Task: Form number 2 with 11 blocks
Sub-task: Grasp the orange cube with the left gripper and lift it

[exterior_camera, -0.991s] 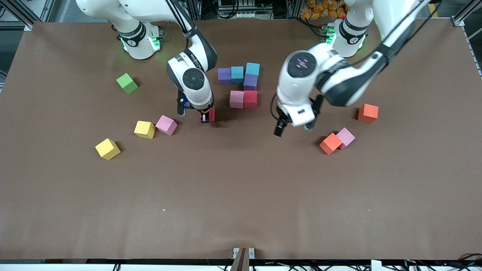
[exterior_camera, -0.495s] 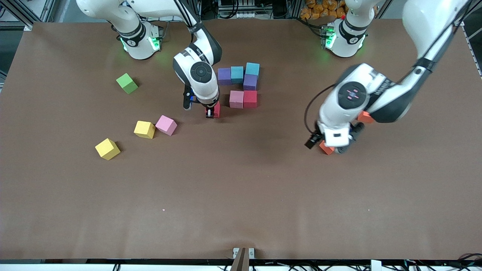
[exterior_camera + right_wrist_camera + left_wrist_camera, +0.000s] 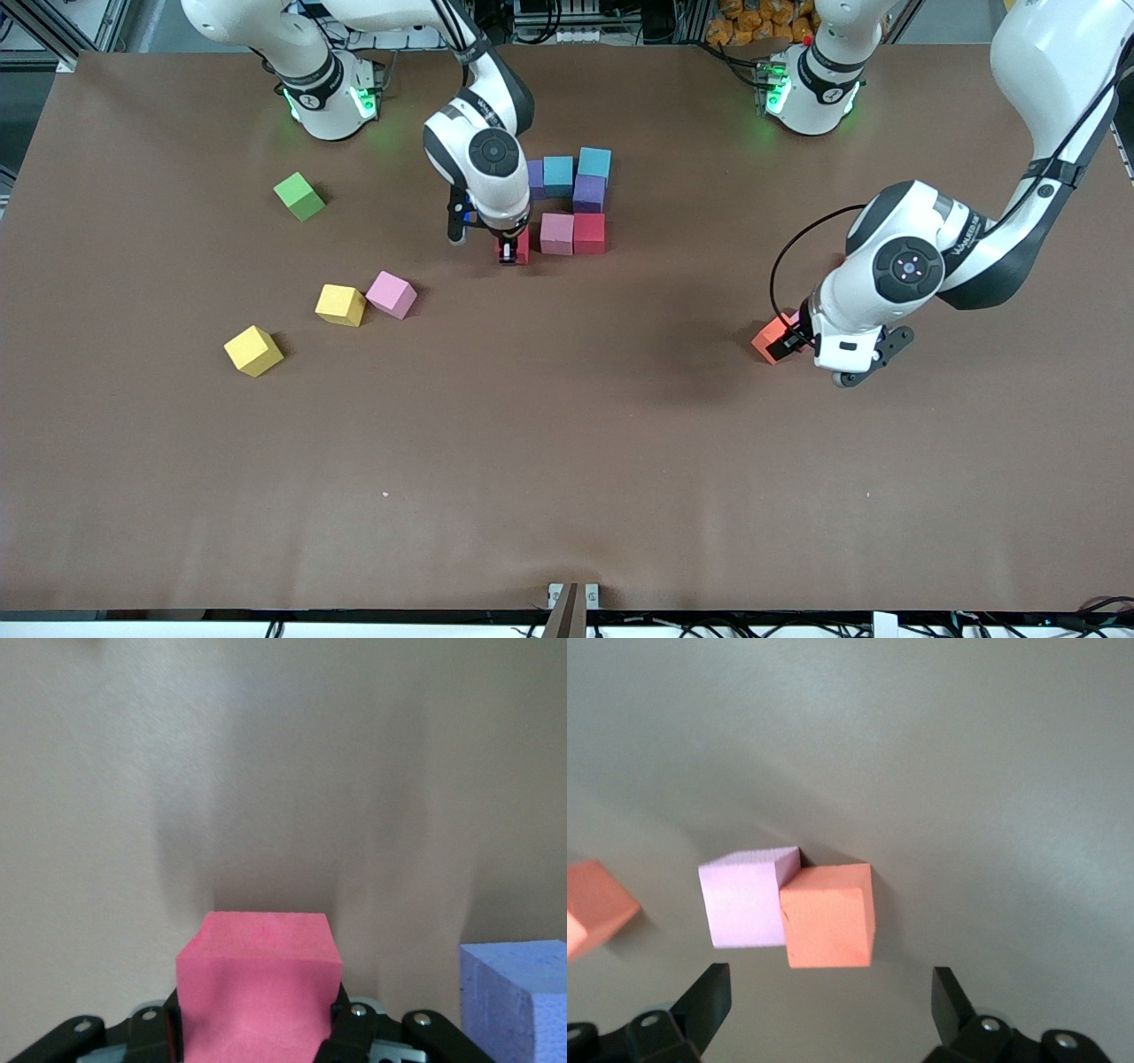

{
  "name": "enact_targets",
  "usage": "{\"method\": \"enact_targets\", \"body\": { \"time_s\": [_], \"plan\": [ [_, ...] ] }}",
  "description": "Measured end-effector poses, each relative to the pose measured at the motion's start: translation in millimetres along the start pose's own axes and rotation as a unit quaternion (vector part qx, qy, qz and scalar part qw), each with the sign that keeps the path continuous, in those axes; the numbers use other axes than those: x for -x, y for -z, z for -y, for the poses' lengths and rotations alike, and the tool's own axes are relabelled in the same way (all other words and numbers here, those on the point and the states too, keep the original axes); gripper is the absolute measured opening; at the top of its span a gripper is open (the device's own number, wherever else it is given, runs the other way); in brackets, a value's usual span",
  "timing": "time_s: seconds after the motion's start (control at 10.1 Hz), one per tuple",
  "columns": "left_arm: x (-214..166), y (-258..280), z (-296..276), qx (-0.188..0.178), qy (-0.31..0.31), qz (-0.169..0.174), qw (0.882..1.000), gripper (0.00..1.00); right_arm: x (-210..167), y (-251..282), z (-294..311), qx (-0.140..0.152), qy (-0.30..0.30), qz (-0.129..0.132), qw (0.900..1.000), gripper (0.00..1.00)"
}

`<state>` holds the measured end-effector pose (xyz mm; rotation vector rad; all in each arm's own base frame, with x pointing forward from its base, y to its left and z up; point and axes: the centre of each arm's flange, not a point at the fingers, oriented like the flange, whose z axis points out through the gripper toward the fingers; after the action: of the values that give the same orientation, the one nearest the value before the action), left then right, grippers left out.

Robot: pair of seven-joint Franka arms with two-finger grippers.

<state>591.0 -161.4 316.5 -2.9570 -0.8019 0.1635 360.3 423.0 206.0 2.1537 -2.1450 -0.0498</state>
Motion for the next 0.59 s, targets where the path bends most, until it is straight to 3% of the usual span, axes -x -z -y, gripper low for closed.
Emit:
{"method": "enact_targets", "body": {
  "time_s": [0.3, 0.59],
  "plan": [
    [-14.2, 0.4, 8.0, -0.001, -0.134, -0.004, 0.991, 1.00, 2.9, -6.9, -12.0, -0.003, 0.009, 0.000, 1.000, 0.56],
    [-15.3, 2.8, 6.1, -0.005, -0.275, -0.015, 0.961, 1.00, 5.1, -6.8, -14.6, -0.004, 0.008, 0.000, 1.000, 0.56]
  ]
}}
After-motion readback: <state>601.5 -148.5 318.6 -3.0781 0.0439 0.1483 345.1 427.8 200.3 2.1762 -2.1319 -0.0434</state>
